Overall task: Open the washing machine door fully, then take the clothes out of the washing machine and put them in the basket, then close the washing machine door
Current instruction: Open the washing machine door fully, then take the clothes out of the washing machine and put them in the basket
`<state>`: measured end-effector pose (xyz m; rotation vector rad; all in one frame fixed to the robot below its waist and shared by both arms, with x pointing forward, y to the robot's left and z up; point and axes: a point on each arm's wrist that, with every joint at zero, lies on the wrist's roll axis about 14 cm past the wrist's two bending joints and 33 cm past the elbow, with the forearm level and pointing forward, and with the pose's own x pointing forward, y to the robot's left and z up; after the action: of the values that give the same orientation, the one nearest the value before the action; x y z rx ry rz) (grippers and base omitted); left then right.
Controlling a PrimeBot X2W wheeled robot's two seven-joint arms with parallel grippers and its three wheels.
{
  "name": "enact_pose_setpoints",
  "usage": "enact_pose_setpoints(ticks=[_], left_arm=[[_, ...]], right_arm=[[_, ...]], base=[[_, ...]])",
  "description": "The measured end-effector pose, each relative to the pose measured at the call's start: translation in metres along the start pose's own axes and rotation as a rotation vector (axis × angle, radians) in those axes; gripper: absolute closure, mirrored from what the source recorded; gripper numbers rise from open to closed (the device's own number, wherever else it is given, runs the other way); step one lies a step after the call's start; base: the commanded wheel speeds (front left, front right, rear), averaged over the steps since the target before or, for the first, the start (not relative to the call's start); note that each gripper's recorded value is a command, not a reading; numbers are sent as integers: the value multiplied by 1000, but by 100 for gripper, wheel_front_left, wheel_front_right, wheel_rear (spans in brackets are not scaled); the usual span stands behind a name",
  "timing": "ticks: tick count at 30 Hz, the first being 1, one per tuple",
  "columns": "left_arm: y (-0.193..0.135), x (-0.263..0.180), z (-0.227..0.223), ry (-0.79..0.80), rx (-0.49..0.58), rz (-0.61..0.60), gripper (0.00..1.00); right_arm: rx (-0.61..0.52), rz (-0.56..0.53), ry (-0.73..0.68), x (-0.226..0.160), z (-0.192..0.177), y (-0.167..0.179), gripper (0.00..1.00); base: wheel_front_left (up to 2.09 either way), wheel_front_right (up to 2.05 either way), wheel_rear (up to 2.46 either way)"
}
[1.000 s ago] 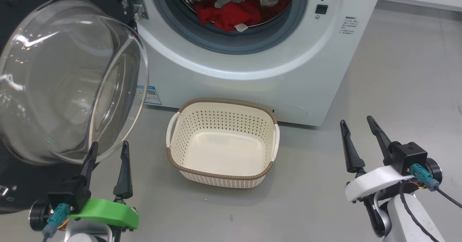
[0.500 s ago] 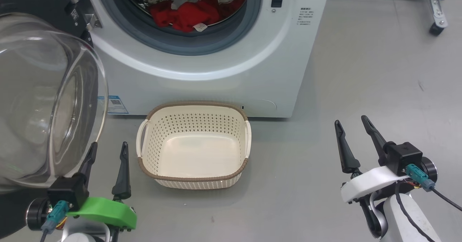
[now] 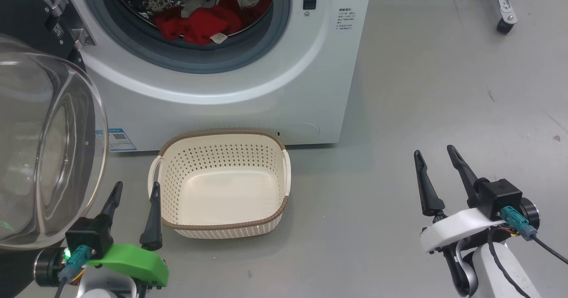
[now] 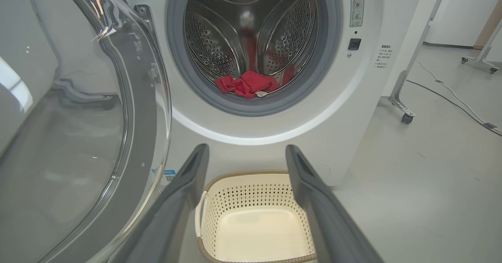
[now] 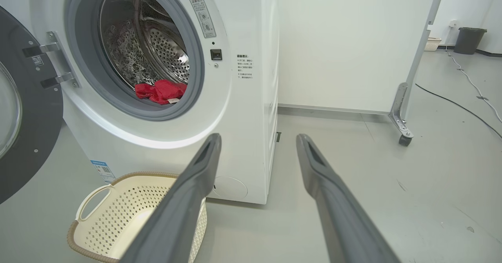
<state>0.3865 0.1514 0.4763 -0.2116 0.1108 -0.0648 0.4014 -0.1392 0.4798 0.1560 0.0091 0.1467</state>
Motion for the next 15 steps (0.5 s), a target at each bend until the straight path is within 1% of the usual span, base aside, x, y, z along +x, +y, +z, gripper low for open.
enact_pose_setpoints(ticks=[15], left_arm=[[1, 1, -6, 23, 4, 6, 0]], right_arm=[[4, -9, 0, -2, 0, -2, 0]], base=[[0, 0, 0]])
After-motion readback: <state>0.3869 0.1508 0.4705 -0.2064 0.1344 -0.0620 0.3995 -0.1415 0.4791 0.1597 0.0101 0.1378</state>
